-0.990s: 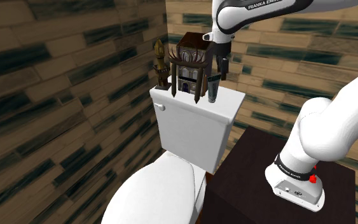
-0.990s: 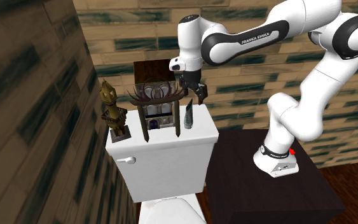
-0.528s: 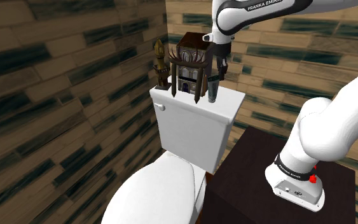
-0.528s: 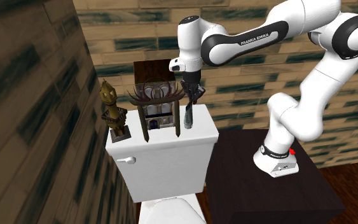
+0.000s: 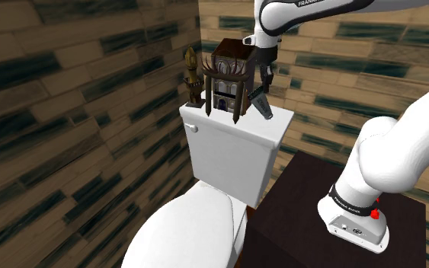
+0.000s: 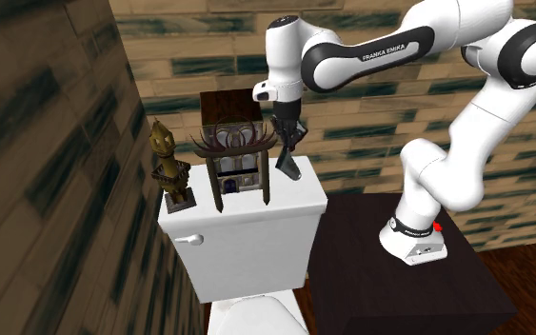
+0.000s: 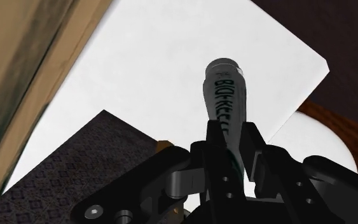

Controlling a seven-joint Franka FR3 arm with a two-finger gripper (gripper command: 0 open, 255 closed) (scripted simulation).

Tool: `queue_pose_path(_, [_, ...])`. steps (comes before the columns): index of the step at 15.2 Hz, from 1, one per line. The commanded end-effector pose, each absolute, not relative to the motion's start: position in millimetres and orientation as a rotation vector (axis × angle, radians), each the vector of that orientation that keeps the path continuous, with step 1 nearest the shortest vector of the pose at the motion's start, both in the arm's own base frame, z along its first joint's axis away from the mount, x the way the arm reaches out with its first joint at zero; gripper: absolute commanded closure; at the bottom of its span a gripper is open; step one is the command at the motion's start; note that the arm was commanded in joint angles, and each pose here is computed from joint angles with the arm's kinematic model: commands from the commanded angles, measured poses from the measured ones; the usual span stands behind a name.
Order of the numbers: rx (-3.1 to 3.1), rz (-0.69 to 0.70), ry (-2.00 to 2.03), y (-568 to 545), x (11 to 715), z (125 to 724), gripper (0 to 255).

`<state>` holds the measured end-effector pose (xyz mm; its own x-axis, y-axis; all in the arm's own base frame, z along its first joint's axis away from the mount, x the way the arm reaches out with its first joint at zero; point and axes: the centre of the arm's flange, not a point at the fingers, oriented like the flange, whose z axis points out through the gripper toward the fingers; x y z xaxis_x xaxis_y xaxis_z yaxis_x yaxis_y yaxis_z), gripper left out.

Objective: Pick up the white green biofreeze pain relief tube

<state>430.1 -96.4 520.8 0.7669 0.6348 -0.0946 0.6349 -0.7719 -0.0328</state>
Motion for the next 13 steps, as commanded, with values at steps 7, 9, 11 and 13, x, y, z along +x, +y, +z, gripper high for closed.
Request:
queue_pose_path(7, [2.952,-0.158,1.06,-96.5,429.1,562.8,255])
queue_pose_path(9, [2.952,-0.158,1.06,-96.5,429.1,573.4,255])
queue_pose_path(11, [2.952,-0.158,1.06,-96.5,429.1,584.0,255])
queue_pose_path(13, [2.952,-0.158,1.06,-96.5,429.1,584.8,255])
